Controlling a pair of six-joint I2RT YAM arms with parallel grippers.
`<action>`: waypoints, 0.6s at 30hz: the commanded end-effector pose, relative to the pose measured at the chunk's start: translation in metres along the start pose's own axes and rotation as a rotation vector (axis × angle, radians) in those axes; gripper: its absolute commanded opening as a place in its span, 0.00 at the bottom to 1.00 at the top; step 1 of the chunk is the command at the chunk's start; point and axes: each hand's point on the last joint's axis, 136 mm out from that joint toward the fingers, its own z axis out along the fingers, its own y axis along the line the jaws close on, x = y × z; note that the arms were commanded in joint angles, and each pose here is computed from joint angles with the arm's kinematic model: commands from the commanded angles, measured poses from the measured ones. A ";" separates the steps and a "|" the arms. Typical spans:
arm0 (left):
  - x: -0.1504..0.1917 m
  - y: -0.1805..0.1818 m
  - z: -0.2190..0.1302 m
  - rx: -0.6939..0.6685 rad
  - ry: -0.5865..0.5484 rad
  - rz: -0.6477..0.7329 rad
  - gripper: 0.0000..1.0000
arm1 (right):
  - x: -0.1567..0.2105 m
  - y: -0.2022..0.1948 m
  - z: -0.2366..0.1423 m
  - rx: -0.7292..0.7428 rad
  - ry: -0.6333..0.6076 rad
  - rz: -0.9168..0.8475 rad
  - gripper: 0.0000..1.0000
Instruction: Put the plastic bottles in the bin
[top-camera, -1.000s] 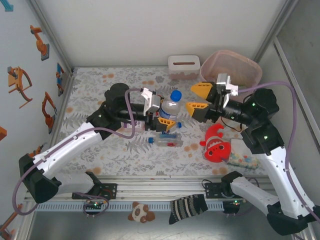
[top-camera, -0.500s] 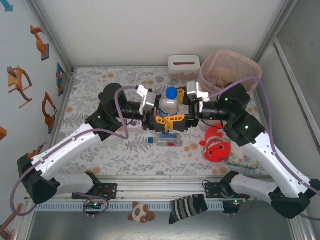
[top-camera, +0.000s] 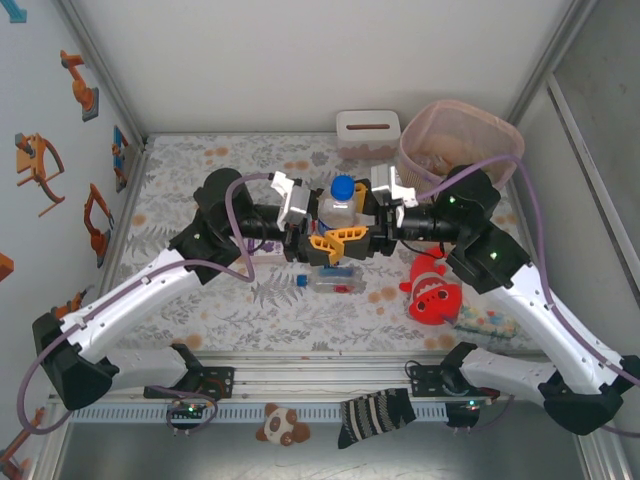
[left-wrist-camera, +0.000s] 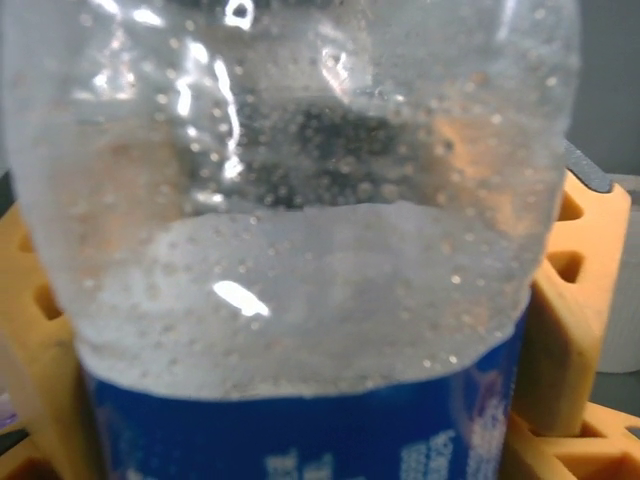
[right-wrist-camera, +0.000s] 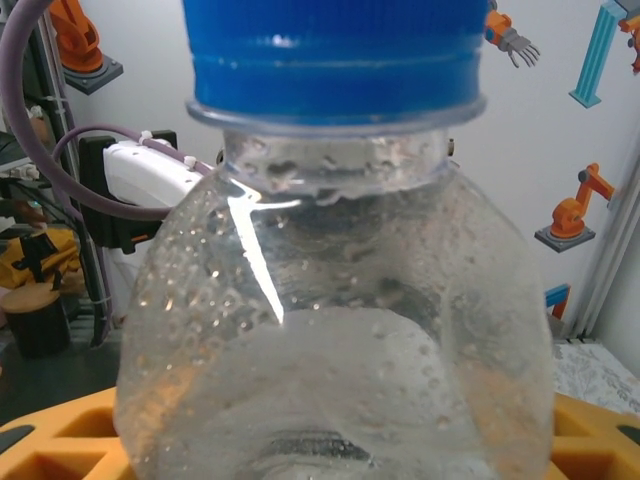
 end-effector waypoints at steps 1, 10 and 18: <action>-0.021 -0.004 -0.008 -0.045 -0.051 0.108 0.63 | -0.008 0.003 0.001 -0.008 -0.005 -0.009 0.55; -0.022 0.000 -0.015 -0.107 -0.050 0.131 0.80 | -0.018 -0.008 -0.002 0.063 -0.018 -0.034 0.49; -0.013 0.010 -0.025 -0.227 -0.024 0.134 0.84 | -0.022 -0.054 -0.022 0.366 0.034 -0.057 0.48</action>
